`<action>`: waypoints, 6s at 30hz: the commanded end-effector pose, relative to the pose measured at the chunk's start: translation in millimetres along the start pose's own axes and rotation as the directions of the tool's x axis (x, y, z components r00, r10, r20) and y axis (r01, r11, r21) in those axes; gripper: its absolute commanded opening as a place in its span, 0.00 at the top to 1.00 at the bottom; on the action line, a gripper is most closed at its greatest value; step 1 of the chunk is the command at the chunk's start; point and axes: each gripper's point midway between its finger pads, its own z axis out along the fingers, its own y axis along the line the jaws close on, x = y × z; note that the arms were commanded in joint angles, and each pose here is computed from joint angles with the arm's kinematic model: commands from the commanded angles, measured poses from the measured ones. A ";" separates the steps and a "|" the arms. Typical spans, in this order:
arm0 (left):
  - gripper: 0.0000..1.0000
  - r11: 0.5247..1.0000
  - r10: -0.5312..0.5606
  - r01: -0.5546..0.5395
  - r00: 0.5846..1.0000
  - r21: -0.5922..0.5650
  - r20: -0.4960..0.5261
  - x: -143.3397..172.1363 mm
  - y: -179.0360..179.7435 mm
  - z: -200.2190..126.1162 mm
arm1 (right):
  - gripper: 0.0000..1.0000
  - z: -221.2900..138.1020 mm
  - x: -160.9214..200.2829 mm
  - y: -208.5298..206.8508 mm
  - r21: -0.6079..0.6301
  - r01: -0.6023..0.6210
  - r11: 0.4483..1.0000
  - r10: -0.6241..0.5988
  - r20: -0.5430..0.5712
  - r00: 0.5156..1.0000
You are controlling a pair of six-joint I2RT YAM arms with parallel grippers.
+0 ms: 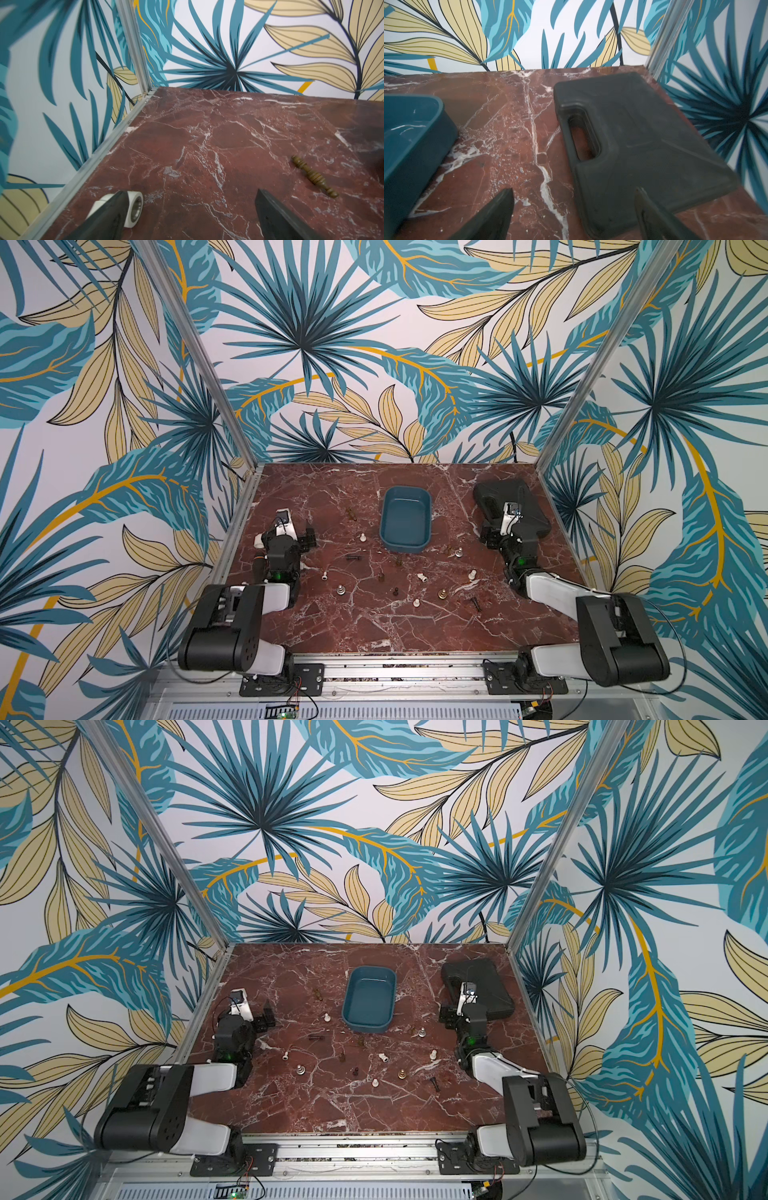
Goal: Put the chess pieces into the storage box
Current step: Pick up the chess piece at the center of the board, then place the chess piece in the storage box, then pick up the chess piece at the center of the board.
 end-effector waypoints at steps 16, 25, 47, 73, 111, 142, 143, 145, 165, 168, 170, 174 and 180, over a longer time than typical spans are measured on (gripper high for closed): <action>0.09 0.911 0.016 0.042 0.990 0.411 -0.138 -83.7 -122.0 -22.0 | 0.31 -94.2 40.2 38.0 -0.018 -0.111 0.994 0.066 -0.704 0.707; 0.09 0.784 0.091 0.010 0.987 0.621 -0.131 -86.1 -177.3 -37.7 | 0.40 -53.9 64.8 95.7 -0.129 -0.085 0.988 -0.049 -0.785 0.618; 0.09 0.735 0.110 0.011 0.985 0.677 -0.136 -91.4 -196.3 -47.0 | 0.58 -16.8 111.2 103.0 -0.109 0.014 0.994 -0.100 -0.841 0.532; 0.09 0.726 0.095 0.028 0.985 0.687 -0.141 -100.3 -199.7 -50.7 | 1.00 -31.7 84.6 107.9 -0.141 0.015 0.990 -0.128 -0.845 0.520; 0.20 0.809 0.306 0.158 0.708 0.566 -0.636 4.0 -216.8 -40.7 | 0.64 101.9 53.9 246.4 -0.313 0.171 0.934 -0.351 -0.719 0.600; 0.55 0.858 0.444 -0.056 0.578 0.510 -0.685 57.6 -218.5 -12.3 | 0.52 15.0 -79.2 219.6 -0.303 0.047 0.952 -0.209 -0.530 0.822; 0.55 0.858 0.445 -0.055 0.575 0.510 -0.686 59.3 -220.5 -10.4 | 0.52 14.7 -78.0 219.3 -0.303 0.047 0.952 -0.210 -0.532 0.820; 0.56 0.858 0.448 -0.054 0.563 0.510 -0.694 63.1 -222.2 -7.5 | 0.52 14.1 -75.5 219.2 -0.304 0.050 0.951 -0.214 -0.536 0.817; 0.71 0.862 0.467 -0.058 0.477 0.504 -0.744 97.4 -218.2 -2.0 | 0.52 17.4 -67.2 219.2 -0.300 0.053 0.952 -0.218 -0.550 0.806; 0.72 0.859 0.470 -0.054 0.478 0.509 -0.742 97.4 -220.1 -1.3 | 0.52 17.7 -66.3 218.5 -0.298 0.055 0.953 -0.219 -0.551 0.805; 0.76 0.856 0.477 -0.062 0.474 0.513 -0.740 98.5 -220.0 0.0 | 0.52 17.3 -65.0 218.8 -0.300 0.055 0.952 -0.221 -0.553 0.803; 0.80 0.857 0.486 -0.084 0.460 0.509 -0.743 101.1 -216.5 2.4 | 0.52 16.5 -64.6 217.9 -0.299 0.056 0.953 -0.221 -0.554 0.803; 0.91 0.858 0.490 -0.098 0.452 0.504 -0.746 99.2 -212.8 2.1 | 0.52 14.3 -67.9 215.5 -0.295 0.060 0.954 -0.220 -0.548 0.807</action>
